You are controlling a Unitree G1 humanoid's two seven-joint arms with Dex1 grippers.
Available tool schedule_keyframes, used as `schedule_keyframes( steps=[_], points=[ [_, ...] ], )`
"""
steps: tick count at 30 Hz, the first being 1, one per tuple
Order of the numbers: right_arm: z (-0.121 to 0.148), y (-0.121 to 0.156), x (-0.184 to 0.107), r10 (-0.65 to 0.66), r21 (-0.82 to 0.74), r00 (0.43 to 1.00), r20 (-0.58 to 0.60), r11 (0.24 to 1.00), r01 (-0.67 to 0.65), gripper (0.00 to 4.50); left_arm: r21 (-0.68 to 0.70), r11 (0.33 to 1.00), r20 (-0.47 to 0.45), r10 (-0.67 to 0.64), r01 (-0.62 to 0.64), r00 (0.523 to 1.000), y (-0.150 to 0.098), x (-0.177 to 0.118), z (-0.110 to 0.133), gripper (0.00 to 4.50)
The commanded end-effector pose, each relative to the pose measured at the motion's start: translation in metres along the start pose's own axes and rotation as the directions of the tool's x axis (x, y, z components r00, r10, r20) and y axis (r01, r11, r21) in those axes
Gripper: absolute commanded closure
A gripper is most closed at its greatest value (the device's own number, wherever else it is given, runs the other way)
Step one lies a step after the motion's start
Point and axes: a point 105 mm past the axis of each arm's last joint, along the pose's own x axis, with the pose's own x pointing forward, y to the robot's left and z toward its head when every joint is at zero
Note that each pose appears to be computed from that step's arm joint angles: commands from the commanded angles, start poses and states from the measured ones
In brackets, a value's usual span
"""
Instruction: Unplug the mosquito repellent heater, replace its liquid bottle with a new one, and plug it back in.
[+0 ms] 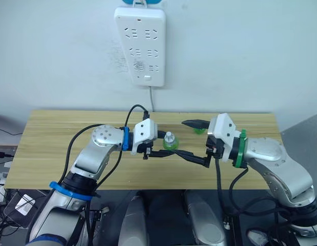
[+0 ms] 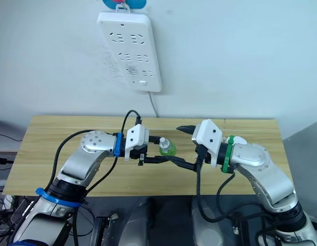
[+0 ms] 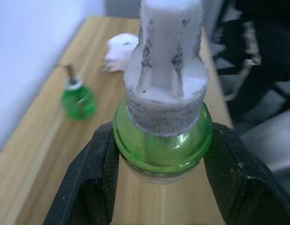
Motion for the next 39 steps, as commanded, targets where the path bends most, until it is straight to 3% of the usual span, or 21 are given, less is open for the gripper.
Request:
schedule_keyframes(
  steps=[1, 10, 13, 21, 26, 28, 31, 34, 36, 39],
  points=[
    [0.010, 0.006, 0.005, -0.001, -0.025, 1.000, 0.020, 1.000, 0.001, 0.00, 0.024, 0.999, 0.016, -0.030, 0.029, 0.999, 0.004, 0.003, 0.011, 2.25],
    [0.005, -0.001, 0.017, -0.094, -0.037, 0.995, 0.030, 0.995, 0.095, 0.00, 0.031, 1.000, 0.022, -0.005, 0.005, 1.000, 0.017, 0.004, 0.016, 2.25],
    [0.000, 0.000, 0.018, -0.109, -0.037, 0.994, 0.022, 0.993, 0.110, 0.63, 0.024, 1.000, 0.044, 0.008, -0.009, 0.999, 0.020, 0.005, 0.020, 2.25],
    [-0.004, 0.001, 0.024, -0.104, -0.030, 0.994, 0.021, 0.994, 0.104, 3.45, 0.052, 0.998, 0.062, 0.039, -0.042, 0.997, 0.026, 0.003, 0.027, 2.25],
    [0.002, 0.002, 0.026, -0.073, -0.028, 0.995, 0.068, 0.997, 0.075, 3.44, 0.050, 0.998, 0.042, 0.040, -0.042, 0.998, 0.022, -0.004, 0.021, 2.25],
    [0.003, 0.008, 0.027, 0.015, -0.038, 0.997, 0.081, 0.999, -0.011, 3.44, 0.058, 0.998, 0.055, 0.021, -0.024, 0.998, 0.019, -0.006, 0.024, 2.25],
    [-0.001, 0.016, 0.029, 0.270, -0.129, 0.960, 0.075, 0.957, -0.259, 3.44, 0.098, 0.994, 0.080, -0.061, 0.054, 0.995, 0.008, -0.011, 0.031, 2.25],
    [-0.009, 0.017, 0.036, 0.518, -0.240, 0.855, -0.016, 0.828, -0.506, 3.44, 0.146, 0.978, 0.048, -0.157, 0.149, 0.986, -0.005, -0.015, 0.031, 2.25],
    [-0.012, 0.015, 0.038, 0.605, -0.241, 0.794, -0.067, 0.762, -0.601, 3.44, 0.164, 0.971, 0.041, -0.184, 0.175, 0.982, -0.009, -0.015, 0.031, 2.25],
    [-0.010, 0.014, 0.037, 0.651, -0.216, 0.753, -0.092, 0.725, -0.653, 3.44, 0.162, 0.974, 0.045, -0.166, 0.157, 0.985, -0.006, -0.015, 0.032, 2.25]
  ],
)
